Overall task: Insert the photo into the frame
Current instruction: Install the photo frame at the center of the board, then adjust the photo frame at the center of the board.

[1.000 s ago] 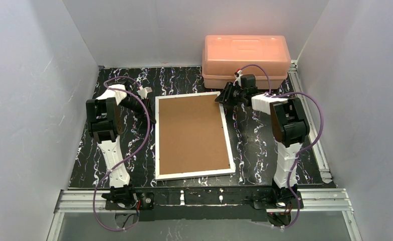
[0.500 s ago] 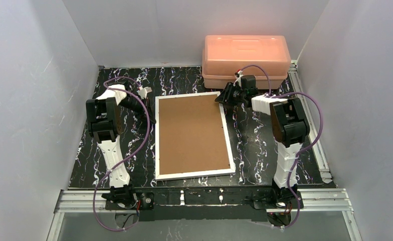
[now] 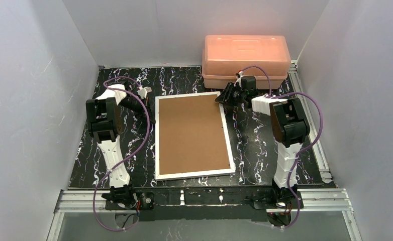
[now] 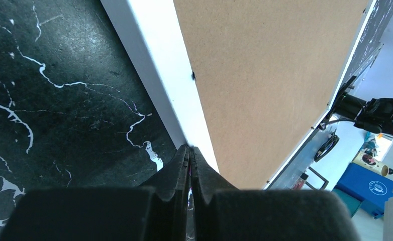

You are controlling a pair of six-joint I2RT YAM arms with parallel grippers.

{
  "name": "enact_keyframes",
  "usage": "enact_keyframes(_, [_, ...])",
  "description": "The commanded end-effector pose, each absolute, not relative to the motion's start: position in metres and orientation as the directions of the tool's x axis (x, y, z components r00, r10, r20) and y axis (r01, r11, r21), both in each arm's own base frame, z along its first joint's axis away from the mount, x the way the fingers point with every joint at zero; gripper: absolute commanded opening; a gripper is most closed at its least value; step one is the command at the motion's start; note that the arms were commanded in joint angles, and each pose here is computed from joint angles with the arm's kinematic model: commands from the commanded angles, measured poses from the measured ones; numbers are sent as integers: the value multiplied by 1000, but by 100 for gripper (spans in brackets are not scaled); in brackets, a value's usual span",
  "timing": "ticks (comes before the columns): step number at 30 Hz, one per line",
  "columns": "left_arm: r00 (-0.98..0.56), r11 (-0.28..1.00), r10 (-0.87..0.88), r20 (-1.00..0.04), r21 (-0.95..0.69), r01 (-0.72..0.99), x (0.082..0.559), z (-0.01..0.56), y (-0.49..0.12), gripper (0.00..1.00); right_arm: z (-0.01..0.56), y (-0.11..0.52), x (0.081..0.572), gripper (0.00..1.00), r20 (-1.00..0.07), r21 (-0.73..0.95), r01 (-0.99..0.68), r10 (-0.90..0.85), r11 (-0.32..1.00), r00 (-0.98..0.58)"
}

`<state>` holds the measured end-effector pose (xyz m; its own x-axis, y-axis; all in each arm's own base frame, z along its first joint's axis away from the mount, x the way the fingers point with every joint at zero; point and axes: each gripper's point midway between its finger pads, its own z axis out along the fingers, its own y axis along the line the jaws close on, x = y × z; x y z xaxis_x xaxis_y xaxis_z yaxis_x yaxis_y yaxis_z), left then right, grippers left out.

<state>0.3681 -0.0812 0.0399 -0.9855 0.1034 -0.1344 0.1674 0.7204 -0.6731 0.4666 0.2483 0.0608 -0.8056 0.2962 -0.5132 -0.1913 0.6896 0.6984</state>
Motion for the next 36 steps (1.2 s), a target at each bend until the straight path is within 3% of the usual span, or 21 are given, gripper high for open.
enact_keyframes(1, [-982,723,138,-133,-663,191,368,31,-86,0,33,272,426,43,-407,707,-146,229,692,-884])
enact_keyframes(26, [-977,723,160,-140,-657,212,368,30,-89,0,-6,293,380,41,-291,726,-56,233,685,-928])
enact_keyframes(31, [-976,725,162,-146,-653,218,367,34,-89,0,23,304,396,42,-340,752,-111,239,649,-909])
enact_keyframes(36, [-978,714,139,-159,-668,210,370,52,-91,0,92,303,418,48,-504,721,-250,240,646,-830])
